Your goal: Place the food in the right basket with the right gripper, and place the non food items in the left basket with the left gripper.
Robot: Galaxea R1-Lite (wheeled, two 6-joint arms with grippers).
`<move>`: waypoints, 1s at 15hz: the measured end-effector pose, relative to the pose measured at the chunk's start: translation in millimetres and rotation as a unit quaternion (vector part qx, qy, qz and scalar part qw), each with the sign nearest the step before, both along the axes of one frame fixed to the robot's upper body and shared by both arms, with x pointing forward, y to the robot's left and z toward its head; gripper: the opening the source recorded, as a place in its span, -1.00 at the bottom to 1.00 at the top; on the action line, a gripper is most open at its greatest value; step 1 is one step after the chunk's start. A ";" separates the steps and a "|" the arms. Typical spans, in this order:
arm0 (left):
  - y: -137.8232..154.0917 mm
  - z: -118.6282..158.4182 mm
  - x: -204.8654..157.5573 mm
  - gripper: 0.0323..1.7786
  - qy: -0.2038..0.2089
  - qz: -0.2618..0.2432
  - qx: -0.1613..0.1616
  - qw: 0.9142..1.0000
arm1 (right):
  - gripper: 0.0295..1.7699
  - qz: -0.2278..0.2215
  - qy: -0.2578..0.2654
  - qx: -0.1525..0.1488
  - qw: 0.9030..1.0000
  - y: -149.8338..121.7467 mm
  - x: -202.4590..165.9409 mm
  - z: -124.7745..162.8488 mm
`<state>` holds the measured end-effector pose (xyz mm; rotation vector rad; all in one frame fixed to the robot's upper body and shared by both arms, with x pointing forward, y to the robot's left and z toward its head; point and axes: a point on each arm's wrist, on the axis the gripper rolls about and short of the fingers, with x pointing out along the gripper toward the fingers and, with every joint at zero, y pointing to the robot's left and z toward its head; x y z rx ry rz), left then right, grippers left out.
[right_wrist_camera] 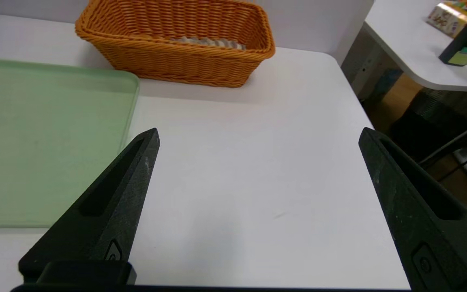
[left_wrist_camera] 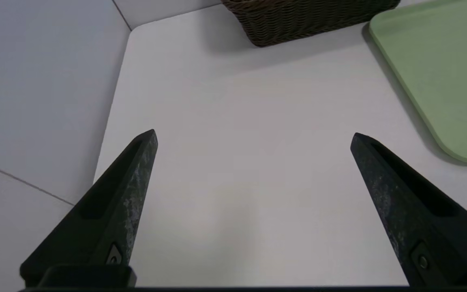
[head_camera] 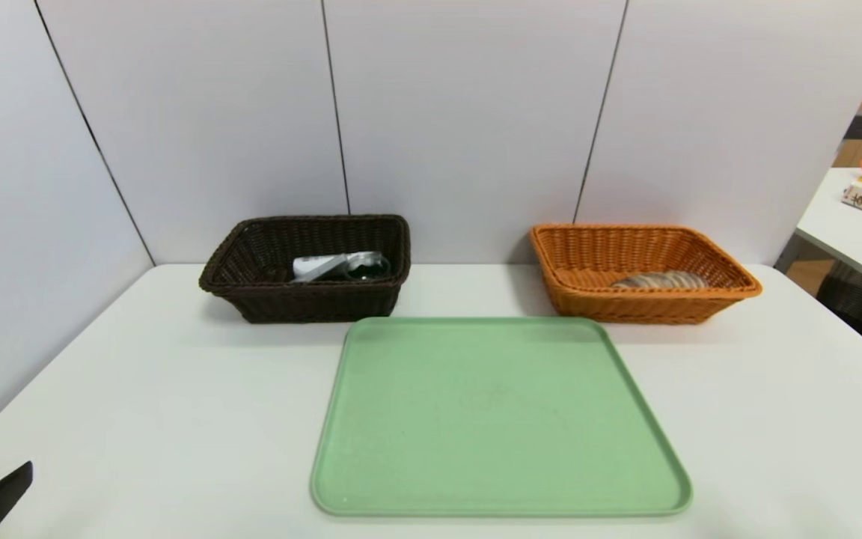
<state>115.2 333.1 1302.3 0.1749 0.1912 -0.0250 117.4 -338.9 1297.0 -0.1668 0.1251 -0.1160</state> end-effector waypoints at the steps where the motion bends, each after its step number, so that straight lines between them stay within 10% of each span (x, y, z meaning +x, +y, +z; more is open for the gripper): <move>1: 1.3 -2.2 -5.3 0.90 -0.010 0.006 -0.005 1.000 | 0.92 -0.006 -0.002 -0.007 1.000 -0.7 -4.0 -0.6; 15: 3.2 -49.5 -41.3 0.90 -0.056 0.049 -0.033 0.997 | 0.92 -0.044 -0.019 -0.026 0.998 -2.1 -43.8 -20.7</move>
